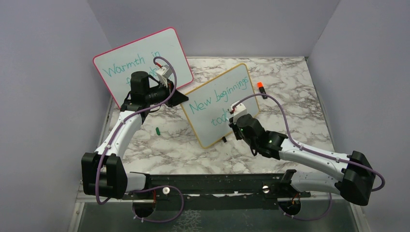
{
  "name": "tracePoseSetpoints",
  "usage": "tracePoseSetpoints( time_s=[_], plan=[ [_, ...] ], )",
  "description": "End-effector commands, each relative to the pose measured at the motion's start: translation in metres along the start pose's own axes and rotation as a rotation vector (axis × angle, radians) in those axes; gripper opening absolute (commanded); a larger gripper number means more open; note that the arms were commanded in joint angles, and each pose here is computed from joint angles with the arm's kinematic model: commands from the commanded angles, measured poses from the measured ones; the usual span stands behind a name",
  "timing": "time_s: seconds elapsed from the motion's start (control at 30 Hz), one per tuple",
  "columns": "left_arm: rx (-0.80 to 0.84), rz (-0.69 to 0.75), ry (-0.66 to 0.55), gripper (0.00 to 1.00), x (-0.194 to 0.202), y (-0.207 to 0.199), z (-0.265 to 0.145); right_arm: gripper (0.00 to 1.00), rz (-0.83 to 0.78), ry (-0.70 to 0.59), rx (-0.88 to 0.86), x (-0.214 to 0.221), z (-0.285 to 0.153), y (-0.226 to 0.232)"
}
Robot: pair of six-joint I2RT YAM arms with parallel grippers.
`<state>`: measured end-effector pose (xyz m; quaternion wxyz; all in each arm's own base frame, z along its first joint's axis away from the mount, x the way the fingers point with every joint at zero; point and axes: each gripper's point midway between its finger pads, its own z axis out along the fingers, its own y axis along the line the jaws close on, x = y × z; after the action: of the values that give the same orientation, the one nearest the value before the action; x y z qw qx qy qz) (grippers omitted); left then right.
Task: Write a sentence on the whiteboard
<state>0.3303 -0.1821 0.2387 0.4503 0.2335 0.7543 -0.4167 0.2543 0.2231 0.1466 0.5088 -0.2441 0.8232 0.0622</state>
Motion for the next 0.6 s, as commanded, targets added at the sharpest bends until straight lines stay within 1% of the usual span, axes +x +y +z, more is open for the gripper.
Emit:
tracePoseSetpoints(
  time_s=[0.0, 0.27, 0.57],
  plan=[
    [-0.128, 0.01, 0.049, 0.0, 0.02, 0.032, 0.001, 0.0, -0.012, 0.067, 0.013, 0.023, -0.001, -0.003],
    [-0.128, 0.011, 0.05, 0.0, 0.02, 0.031, 0.001, 0.0, -0.008, 0.059, 0.098, 0.024, 0.002, -0.017],
    [-0.127, 0.01, 0.05, 0.0, 0.02, 0.031, 0.001, 0.0, 0.016, -0.029, 0.103, 0.001, 0.004, -0.017]
  ],
)
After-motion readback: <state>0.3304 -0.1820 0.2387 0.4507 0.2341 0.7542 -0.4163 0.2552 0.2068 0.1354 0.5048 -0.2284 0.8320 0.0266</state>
